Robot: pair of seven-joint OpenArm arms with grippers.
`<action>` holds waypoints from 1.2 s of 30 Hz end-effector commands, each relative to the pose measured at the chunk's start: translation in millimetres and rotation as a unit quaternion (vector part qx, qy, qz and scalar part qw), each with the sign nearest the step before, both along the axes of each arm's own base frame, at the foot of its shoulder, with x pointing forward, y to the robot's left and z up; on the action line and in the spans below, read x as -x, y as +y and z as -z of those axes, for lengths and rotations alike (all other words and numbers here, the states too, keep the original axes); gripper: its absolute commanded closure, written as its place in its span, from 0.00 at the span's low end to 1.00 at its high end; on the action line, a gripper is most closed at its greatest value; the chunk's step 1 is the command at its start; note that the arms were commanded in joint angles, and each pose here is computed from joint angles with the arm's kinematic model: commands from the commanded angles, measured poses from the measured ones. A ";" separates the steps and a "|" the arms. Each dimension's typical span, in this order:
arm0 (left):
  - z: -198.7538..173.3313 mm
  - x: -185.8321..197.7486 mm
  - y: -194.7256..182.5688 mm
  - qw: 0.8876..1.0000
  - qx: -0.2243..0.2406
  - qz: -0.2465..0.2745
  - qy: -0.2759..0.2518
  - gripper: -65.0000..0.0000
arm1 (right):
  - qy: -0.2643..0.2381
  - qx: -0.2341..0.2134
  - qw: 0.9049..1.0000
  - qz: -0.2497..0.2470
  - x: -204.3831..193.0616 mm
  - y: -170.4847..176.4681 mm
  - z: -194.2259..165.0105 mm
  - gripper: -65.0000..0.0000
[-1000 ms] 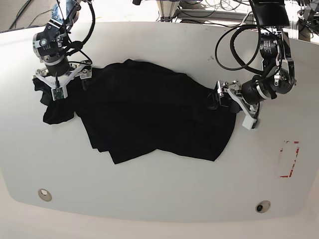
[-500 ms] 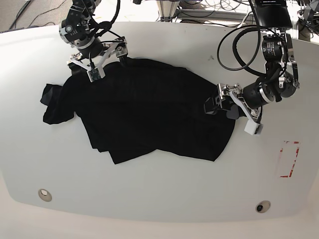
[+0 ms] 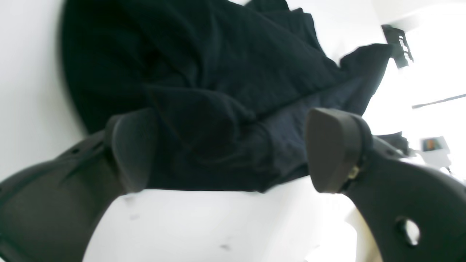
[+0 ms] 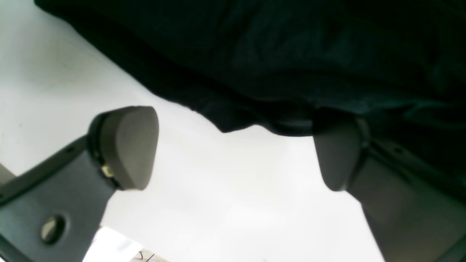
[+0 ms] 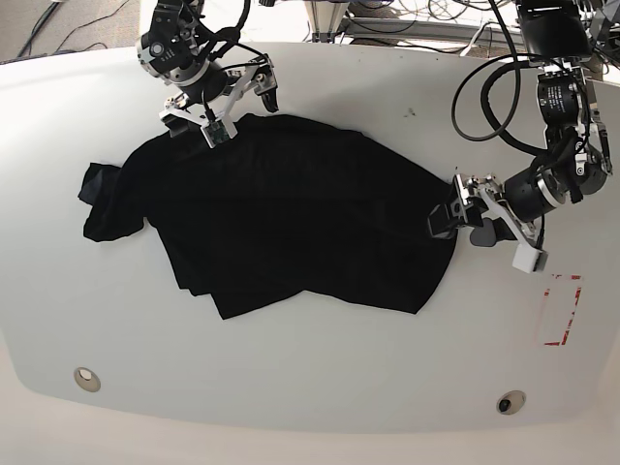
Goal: Layout the t-shirt on the table in an organized manner, then fold the t-shirt properly
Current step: 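Grasp the t-shirt edge with the right gripper and drag it outward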
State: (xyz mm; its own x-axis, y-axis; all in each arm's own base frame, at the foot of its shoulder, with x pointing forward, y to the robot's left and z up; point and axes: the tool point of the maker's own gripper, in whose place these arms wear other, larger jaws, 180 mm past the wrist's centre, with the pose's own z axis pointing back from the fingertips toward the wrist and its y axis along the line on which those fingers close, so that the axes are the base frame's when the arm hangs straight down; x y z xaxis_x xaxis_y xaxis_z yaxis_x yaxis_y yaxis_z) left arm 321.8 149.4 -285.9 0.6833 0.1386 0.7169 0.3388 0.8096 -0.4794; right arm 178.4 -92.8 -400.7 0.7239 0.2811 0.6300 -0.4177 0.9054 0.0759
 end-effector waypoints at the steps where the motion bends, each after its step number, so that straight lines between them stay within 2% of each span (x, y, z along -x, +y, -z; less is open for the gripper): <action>1: -22.3 -15.8 17.8 0.999 -0.016 -0.023 -0.040 0.08 | -0.018 -0.017 1.000 -0.017 -5.1 14.7 -7.3 0.10; 3: -25.9 -19.2 22.4 0.998 -0.023 -0.029 -0.046 0.08 | -0.017 -0.019 0.999 -0.024 -3.8 18.9 -7.2 0.12; 15: -25.5 -20.2 28.0 0.998 -0.036 -0.034 -0.047 0.08 | -0.028 -0.016 0.999 -0.039 -13.1 21.7 -10.4 0.14; 20: -24.9 -19.8 27.6 0.998 -0.036 -0.034 -0.046 0.08 | -0.014 -0.019 0.999 -0.039 -10.8 22.0 -0.2 0.14; 28: -24.8 -19.8 28.2 0.998 -0.037 -0.034 -0.046 0.08 | -0.015 -0.046 0.998 -0.034 -10.0 28.5 11.3 0.15; 31: -24.6 -19.9 28.8 0.998 -0.037 -0.035 -0.046 0.08 | -0.007 -0.051 0.998 -0.032 -7.7 29.8 17.7 0.22; 36: -25.4 -19.8 32.6 0.997 -0.044 -0.035 -0.046 0.08 | -0.002 -0.053 0.998 -0.032 -6.1 30.4 21.2 0.43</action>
